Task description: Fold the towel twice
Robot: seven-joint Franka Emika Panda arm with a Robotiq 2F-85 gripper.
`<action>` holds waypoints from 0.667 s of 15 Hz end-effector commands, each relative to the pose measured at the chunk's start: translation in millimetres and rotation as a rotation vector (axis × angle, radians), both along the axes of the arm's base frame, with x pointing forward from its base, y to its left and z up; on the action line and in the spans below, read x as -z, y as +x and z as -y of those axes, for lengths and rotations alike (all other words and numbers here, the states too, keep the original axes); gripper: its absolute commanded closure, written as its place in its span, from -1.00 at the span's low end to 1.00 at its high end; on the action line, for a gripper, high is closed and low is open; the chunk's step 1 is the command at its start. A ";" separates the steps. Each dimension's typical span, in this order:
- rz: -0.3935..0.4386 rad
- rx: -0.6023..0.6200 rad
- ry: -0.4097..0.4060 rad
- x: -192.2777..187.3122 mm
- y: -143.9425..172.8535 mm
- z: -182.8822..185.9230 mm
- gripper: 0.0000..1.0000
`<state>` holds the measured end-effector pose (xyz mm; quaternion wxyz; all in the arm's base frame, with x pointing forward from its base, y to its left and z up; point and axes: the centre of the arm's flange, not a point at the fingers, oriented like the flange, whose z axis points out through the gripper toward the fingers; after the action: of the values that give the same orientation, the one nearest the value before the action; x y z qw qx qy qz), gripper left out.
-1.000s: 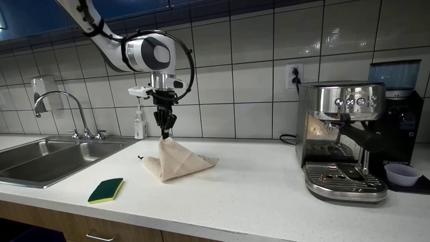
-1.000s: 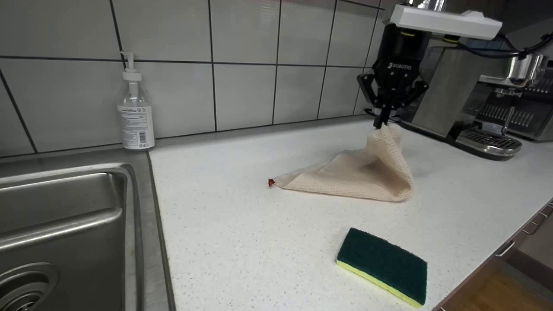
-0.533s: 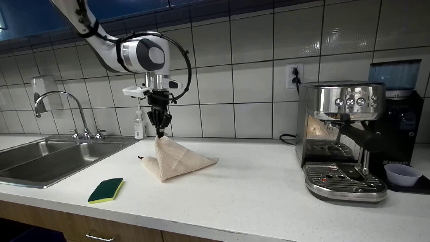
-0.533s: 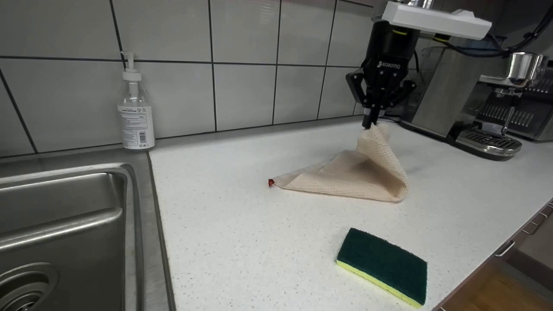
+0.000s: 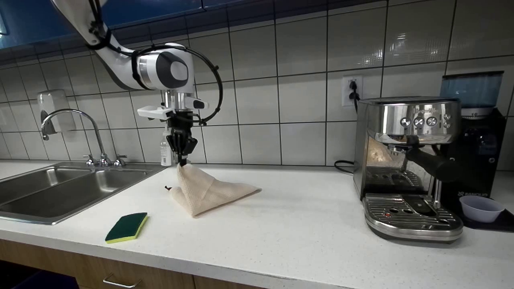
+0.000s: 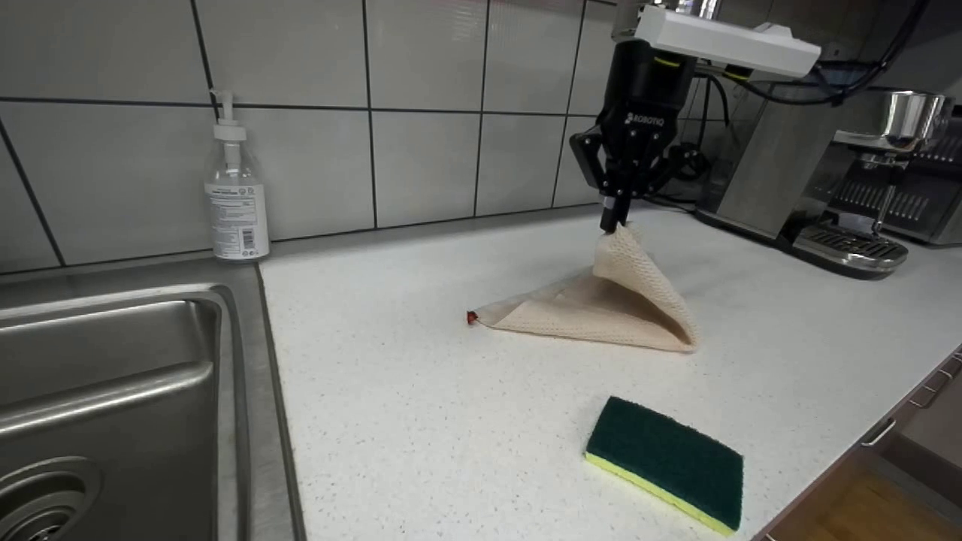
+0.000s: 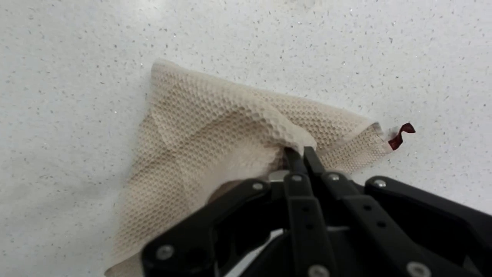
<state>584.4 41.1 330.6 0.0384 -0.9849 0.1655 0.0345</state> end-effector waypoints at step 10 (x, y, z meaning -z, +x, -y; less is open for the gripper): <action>-0.002 -0.127 0.025 15.9 26.0 -47.6 0.98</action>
<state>600.6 76.3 311.9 0.0415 -0.9909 0.1211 0.0419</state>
